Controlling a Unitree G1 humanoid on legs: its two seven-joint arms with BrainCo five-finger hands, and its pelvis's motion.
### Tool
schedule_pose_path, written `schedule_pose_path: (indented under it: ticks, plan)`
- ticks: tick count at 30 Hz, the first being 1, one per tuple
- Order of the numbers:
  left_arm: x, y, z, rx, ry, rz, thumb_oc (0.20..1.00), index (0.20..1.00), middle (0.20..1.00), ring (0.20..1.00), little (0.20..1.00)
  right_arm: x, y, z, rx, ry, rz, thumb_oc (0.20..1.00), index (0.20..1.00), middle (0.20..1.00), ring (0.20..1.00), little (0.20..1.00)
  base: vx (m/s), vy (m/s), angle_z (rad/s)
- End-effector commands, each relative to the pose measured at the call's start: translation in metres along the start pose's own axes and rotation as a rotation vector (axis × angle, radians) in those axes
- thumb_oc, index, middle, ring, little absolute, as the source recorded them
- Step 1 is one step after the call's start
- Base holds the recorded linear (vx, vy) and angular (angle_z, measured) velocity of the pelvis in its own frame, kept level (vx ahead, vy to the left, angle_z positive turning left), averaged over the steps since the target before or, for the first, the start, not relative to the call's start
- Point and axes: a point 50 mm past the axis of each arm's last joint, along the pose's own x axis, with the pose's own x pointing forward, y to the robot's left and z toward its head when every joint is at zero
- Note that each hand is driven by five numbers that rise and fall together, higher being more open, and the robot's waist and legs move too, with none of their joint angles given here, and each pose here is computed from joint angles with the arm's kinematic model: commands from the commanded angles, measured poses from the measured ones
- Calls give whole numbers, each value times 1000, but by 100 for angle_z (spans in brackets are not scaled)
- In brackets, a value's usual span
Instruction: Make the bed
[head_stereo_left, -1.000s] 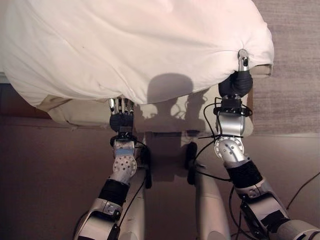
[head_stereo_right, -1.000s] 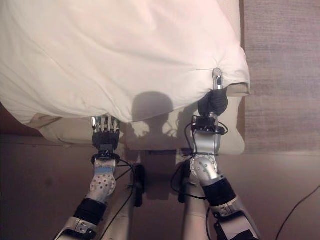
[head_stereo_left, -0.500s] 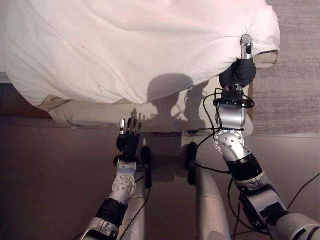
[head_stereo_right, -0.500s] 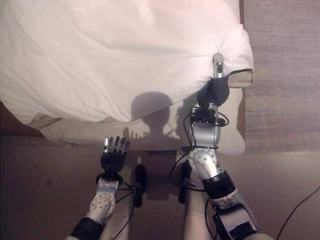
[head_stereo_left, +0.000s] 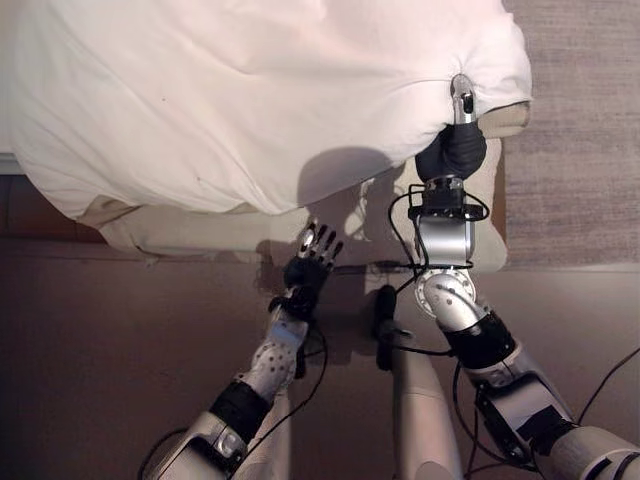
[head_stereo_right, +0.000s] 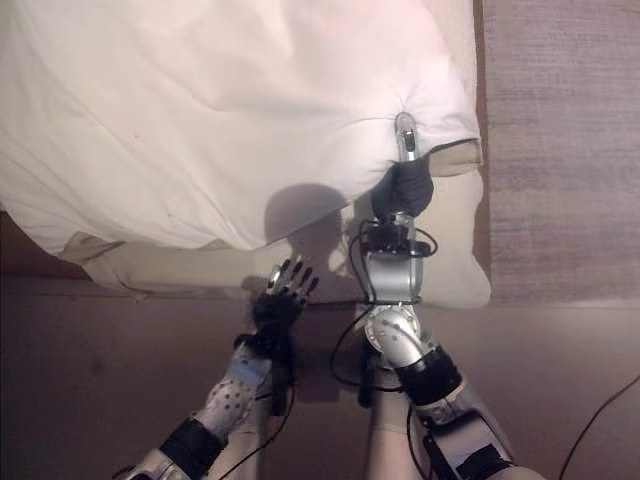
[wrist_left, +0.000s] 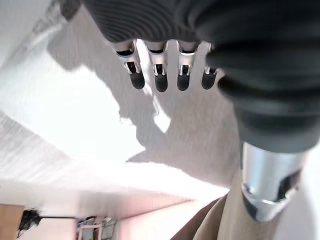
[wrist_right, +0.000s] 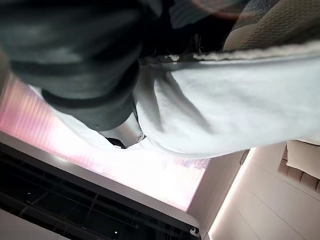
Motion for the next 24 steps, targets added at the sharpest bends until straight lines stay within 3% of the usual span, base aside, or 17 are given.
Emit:
schedule_pose_path:
  ticks: [1,11,24]
  plan:
    - [6,-32,-7,-34,-22,-149,1000,1000,1000,1000,1000,0,52,20,77,-141,294,200,200,200,200,200,0,0,0]
    - [16,-57,24,-156,-216,-216,1000,1000,1000,1000,1000,2,47,21,94,-176,282,200,200,200,200,200,0,0,0]
    - [1,-48,84,-176,-523,-206,1000,1000,1000,1000,1000,0,35,34,48,-224,259,200,200,200,200,200,0,0,0]
